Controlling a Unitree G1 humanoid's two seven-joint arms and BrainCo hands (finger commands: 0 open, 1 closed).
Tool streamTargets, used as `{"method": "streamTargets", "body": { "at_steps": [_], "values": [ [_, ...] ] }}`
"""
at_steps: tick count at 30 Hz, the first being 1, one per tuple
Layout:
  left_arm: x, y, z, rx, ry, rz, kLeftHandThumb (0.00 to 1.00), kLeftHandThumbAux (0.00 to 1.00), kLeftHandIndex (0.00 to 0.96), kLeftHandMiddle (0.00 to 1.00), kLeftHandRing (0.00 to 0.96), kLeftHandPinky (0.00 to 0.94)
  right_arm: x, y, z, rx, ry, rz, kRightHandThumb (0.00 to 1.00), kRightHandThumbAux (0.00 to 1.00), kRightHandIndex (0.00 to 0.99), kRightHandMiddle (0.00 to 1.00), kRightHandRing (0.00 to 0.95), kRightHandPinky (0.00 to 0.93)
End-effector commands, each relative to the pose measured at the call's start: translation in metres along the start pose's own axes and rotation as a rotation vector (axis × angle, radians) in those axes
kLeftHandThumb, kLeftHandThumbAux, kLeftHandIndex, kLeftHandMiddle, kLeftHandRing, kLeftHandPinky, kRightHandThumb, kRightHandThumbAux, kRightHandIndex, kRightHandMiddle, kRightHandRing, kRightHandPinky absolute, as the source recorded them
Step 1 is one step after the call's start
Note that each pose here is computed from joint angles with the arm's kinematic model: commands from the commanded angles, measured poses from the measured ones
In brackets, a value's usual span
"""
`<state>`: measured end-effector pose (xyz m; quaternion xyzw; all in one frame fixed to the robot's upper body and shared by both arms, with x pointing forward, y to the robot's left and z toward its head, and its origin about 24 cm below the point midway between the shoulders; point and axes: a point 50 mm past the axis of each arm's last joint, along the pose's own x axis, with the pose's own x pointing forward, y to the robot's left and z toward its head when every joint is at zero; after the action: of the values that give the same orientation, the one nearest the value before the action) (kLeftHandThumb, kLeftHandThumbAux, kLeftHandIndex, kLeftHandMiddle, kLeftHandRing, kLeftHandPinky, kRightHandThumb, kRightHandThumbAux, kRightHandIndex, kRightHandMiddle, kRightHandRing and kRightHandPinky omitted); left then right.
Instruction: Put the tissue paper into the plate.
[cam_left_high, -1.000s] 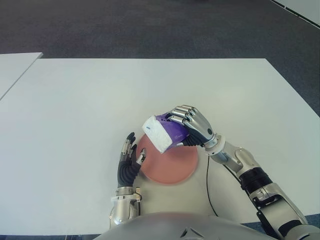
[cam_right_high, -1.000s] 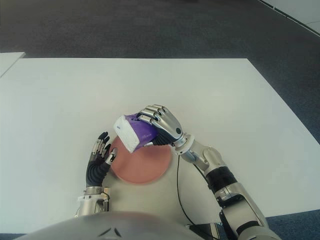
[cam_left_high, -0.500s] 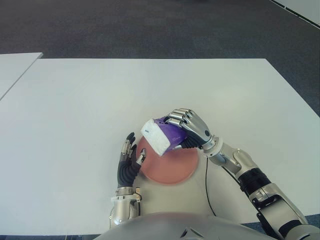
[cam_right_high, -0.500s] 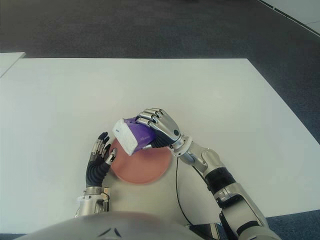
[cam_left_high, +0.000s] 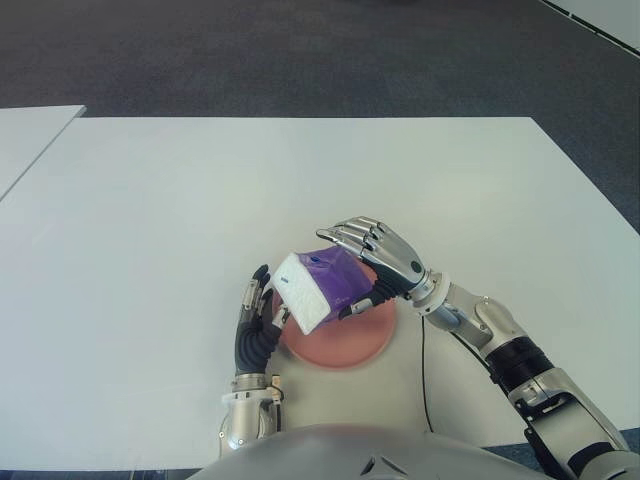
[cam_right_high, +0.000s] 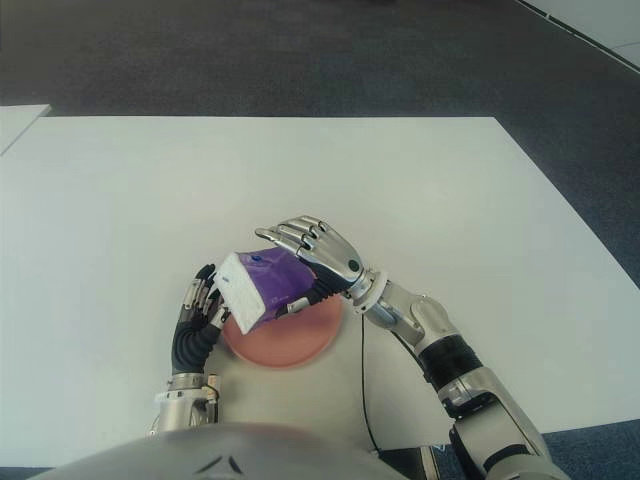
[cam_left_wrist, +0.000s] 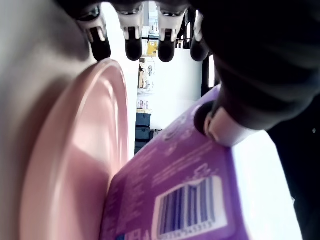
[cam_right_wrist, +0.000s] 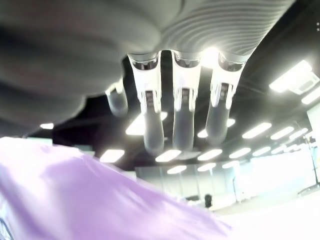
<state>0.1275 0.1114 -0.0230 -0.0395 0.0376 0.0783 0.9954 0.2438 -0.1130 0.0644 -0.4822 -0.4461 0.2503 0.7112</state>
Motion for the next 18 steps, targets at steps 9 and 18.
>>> {"method": "streamTargets", "body": {
  "at_steps": [9, 18],
  "values": [
    [0.0024, -0.0047, -0.0209, -0.026, 0.134, 0.066, 0.121, 0.69, 0.052, 0.04, 0.033, 0.053, -0.002, 0.0019, -0.0021, -0.002, 0.022, -0.002, 0.28, 0.256, 0.0, 0.0, 0.0, 0.0],
    [0.0045, -0.0051, -0.0209, -0.019, 0.133, 0.065, 0.114, 0.687, 0.047, 0.036, 0.03, 0.051, -0.0021, 0.0031, -0.0047, -0.004, 0.035, 0.011, 0.266, 0.248, 0.0, 0.0, 0.0, 0.0]
  ]
}}
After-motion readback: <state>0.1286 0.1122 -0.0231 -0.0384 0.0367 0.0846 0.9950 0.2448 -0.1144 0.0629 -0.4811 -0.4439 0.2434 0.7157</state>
